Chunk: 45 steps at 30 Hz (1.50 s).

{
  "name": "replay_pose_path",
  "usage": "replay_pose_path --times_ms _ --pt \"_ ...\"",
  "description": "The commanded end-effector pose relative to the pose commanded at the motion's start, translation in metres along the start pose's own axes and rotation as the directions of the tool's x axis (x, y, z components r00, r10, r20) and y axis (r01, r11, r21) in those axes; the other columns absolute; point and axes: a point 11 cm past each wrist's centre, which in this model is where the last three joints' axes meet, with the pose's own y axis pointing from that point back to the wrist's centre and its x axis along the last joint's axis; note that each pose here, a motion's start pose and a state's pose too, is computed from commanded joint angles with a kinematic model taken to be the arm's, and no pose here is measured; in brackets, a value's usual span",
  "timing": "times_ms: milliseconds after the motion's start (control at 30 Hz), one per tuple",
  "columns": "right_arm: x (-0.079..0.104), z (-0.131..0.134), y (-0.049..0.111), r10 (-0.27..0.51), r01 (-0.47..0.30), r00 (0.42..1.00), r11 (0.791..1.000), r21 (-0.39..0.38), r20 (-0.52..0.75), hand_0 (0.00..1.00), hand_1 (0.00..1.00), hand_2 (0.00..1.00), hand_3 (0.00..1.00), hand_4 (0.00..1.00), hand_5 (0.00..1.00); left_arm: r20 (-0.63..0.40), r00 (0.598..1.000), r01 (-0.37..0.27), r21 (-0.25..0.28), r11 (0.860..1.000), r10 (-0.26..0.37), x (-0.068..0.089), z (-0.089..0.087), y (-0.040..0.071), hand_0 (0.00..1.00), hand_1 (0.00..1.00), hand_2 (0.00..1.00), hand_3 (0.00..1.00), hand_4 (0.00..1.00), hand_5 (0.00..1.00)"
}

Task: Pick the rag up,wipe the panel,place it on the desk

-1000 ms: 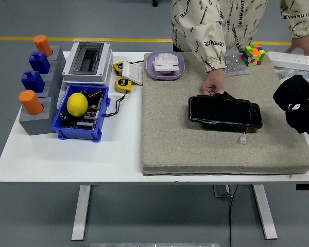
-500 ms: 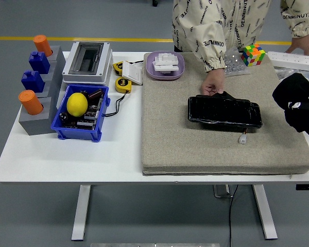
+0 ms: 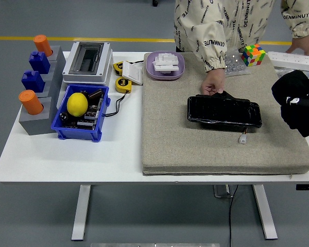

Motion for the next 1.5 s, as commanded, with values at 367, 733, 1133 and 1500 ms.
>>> replay_pose_path --times_ms 367,733,1133,1500 --pt "0.0011 0.0030 -0.0001 -0.024 0.024 0.999 1.000 -0.004 -0.031 0.499 0.525 0.584 0.520 0.998 0.472 0.003 1.000 -0.003 0.001 1.000 0.003 0.0020 -0.0007 0.0000 0.605 0.641 0.655 0.560 0.628 0.441" --pt "-0.0002 0.0045 0.0002 -0.040 0.039 0.998 0.999 -0.006 -0.039 0.573 0.587 0.668 0.589 0.998 0.490 0.006 1.000 -0.005 0.003 1.000 0.005 0.0030 -0.0019 0.0000 0.605 0.641 0.655 0.561 0.628 0.440" --pt "0.0047 0.0035 -0.0003 -0.028 0.027 0.999 1.000 -0.005 -0.036 0.575 0.587 0.668 0.592 0.998 0.509 0.003 1.000 -0.004 0.001 1.000 0.004 0.0028 -0.0008 0.0001 0.605 0.641 0.655 0.560 0.629 0.440" --pt "0.0047 0.0067 -0.0004 -0.030 0.029 0.999 0.999 -0.014 -0.038 0.578 0.588 0.669 0.605 0.998 0.540 0.000 1.000 -0.003 0.003 1.000 0.003 0.0020 -0.0021 0.0000 0.605 0.641 0.655 0.560 0.629 0.439"
